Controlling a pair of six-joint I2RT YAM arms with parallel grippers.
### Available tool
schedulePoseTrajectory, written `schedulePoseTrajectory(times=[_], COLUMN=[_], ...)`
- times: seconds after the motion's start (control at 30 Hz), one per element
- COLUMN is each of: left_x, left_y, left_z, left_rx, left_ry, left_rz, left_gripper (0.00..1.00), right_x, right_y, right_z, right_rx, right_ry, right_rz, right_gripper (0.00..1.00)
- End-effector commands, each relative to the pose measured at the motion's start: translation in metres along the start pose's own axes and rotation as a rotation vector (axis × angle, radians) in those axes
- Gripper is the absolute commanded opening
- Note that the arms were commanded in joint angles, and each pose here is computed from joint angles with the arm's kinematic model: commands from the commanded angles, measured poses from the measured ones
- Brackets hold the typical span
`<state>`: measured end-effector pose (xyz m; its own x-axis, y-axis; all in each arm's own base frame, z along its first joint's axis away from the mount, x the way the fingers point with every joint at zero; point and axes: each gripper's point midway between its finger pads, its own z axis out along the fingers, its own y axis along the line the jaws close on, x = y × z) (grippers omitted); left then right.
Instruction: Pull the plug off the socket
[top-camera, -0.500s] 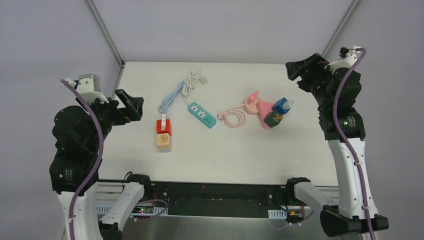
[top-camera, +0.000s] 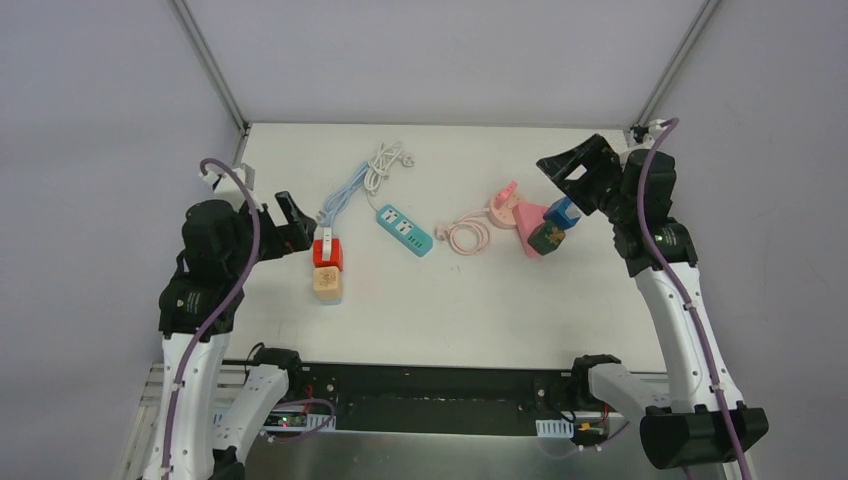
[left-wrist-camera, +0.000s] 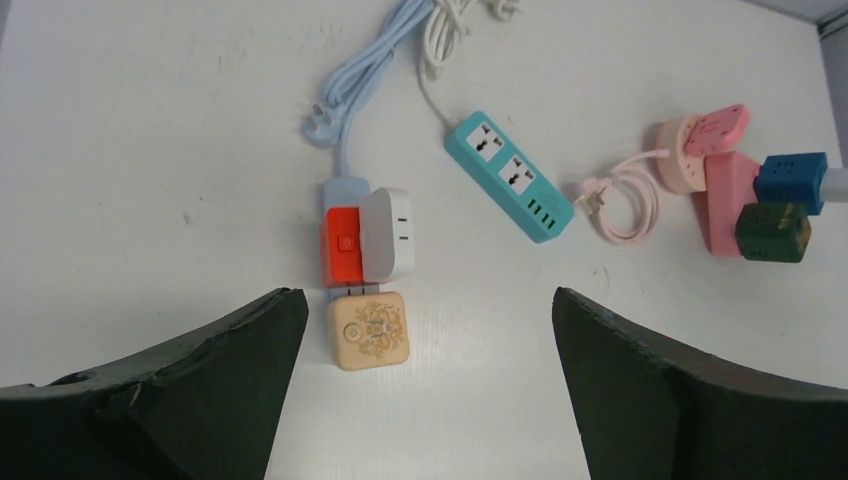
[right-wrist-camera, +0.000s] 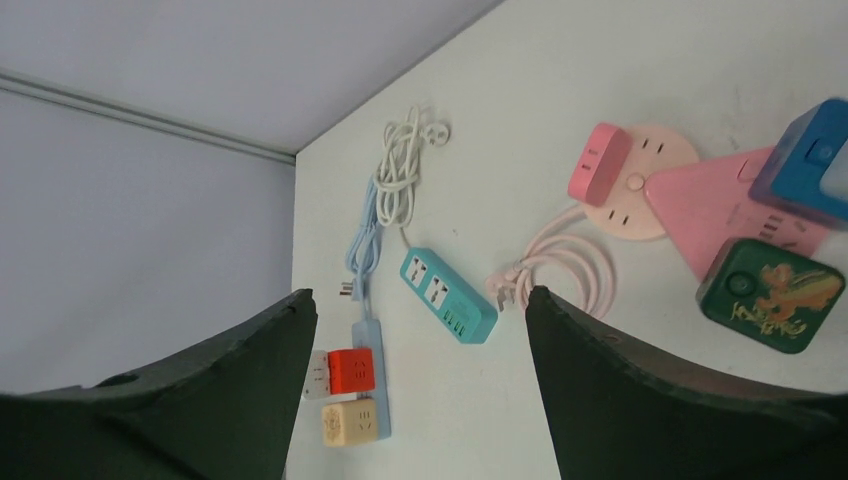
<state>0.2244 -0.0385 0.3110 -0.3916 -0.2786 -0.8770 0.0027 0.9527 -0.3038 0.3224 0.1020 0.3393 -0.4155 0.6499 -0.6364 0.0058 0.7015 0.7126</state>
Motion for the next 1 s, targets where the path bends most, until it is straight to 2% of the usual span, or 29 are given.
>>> schedulePoseTrajectory(times=[0.0, 0.1, 0.2, 0.4, 0.53, 0.77, 0.97], left_x=[0.028, 0.06, 0.08, 0.08, 0.076, 0.068, 0.067], left_y=[0.007, 0.02, 0.031, 0.018, 0.028, 0.043, 0.07], left_z=[0.028, 0.044, 0.056, 0.066, 0.062, 0.052, 0.04], left_rx=[-0.032, -0.11, -0.164, -0.081, -0.137, -0.228, -0.394], left_ry=[0.122, 0.236, 0.284, 0.283, 0.256, 0.211, 0.198], left_rz=[-0.077, -0.145, -0.175, -0.186, -0.173, -0.168, -0.191], left_gripper=[0.99, 0.98, 0.97, 0.97, 0.97, 0.95, 0.86], right_x=[0.038, 0.063, 0.083, 0.13, 0.163, 0.23, 0.293], right_y=[0.002, -0.007, -0.009, 0.005, 0.014, 0.072, 0.128], right_z=[0.014, 0.023, 0.028, 0.034, 0.039, 0.056, 0.082], right_rx=[-0.053, -0.027, -0.01, -0.005, 0.014, -0.078, -0.129], right_ry=[0.148, 0.219, 0.261, 0.353, 0.39, 0.501, 0.558], right_rz=[0.132, 0.152, 0.13, -0.011, -0.109, -0.16, -0.16], right_gripper=[0.8, 0.8, 0.8, 0.8, 0.8, 0.8, 0.78])
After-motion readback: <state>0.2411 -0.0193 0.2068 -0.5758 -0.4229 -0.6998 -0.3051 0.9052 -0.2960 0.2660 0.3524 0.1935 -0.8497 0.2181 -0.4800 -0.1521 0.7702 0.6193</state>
